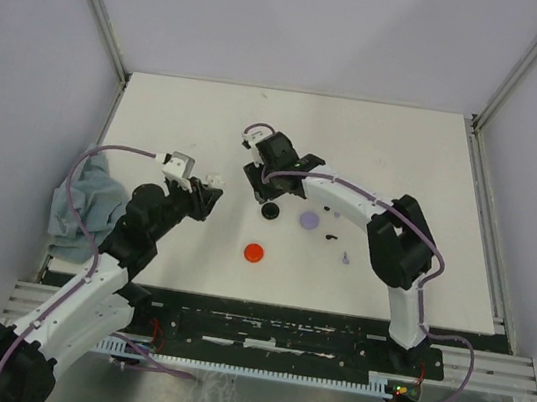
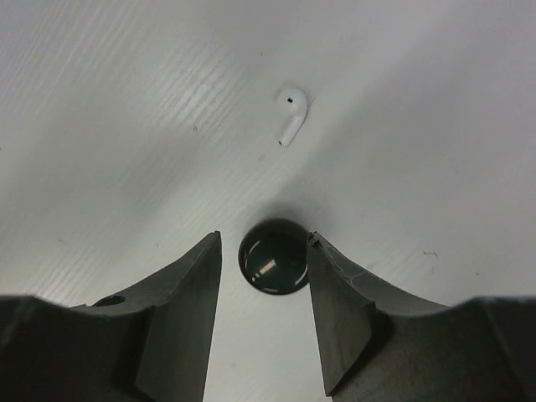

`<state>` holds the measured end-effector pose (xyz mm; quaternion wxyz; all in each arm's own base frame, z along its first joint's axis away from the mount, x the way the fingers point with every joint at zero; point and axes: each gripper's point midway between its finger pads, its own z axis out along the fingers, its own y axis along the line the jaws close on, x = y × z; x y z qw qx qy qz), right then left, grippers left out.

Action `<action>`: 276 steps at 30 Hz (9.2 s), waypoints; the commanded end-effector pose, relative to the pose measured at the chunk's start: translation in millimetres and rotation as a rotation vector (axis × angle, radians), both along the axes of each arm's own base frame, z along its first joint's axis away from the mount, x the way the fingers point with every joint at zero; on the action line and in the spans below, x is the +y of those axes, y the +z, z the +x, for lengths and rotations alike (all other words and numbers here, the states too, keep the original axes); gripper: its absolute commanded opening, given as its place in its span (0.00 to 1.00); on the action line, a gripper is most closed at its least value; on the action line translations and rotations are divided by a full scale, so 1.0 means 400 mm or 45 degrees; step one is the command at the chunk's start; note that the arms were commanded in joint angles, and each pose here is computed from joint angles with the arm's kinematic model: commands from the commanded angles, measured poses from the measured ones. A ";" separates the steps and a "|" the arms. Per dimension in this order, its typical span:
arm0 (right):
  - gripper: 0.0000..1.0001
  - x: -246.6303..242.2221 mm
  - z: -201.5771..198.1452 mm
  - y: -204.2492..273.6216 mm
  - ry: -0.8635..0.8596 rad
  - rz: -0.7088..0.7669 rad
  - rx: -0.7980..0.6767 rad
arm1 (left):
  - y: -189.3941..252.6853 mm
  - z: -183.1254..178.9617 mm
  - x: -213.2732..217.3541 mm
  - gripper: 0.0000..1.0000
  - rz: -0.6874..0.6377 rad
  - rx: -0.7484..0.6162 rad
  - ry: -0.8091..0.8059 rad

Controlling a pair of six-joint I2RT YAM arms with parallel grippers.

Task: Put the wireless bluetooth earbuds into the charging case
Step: Pick up the earbud from the center of the board, then place the earbud at the center of the board, then pick up the earbud from the center of the board, then place the earbud in the charging case.

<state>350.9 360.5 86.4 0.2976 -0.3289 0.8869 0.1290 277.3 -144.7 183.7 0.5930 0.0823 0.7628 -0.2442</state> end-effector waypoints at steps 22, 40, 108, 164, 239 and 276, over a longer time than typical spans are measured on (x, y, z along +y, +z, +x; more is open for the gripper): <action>0.41 0.111 0.182 -0.150 -0.188 0.040 -0.050 | 0.073 -0.011 -0.001 0.03 0.059 -0.150 -0.061; 0.21 0.057 0.160 -0.059 -0.223 0.025 -0.083 | 0.088 -0.023 -0.027 0.03 0.012 -0.181 -0.136; 0.45 -0.242 -0.226 -0.122 -0.397 -0.290 0.283 | 0.116 -0.066 -0.099 0.03 -0.053 -0.383 -0.349; 0.24 -0.178 -0.195 0.225 -0.189 0.003 0.040 | 0.216 -0.135 -0.162 0.03 -0.094 -0.655 -0.627; 0.23 0.035 -0.369 0.791 0.488 1.180 -0.502 | 0.471 -0.228 -0.195 0.03 -0.429 -0.959 -0.839; 0.33 0.028 -0.385 0.692 0.527 1.091 -0.439 | 0.484 -0.211 -0.188 0.03 -0.509 -0.898 -0.785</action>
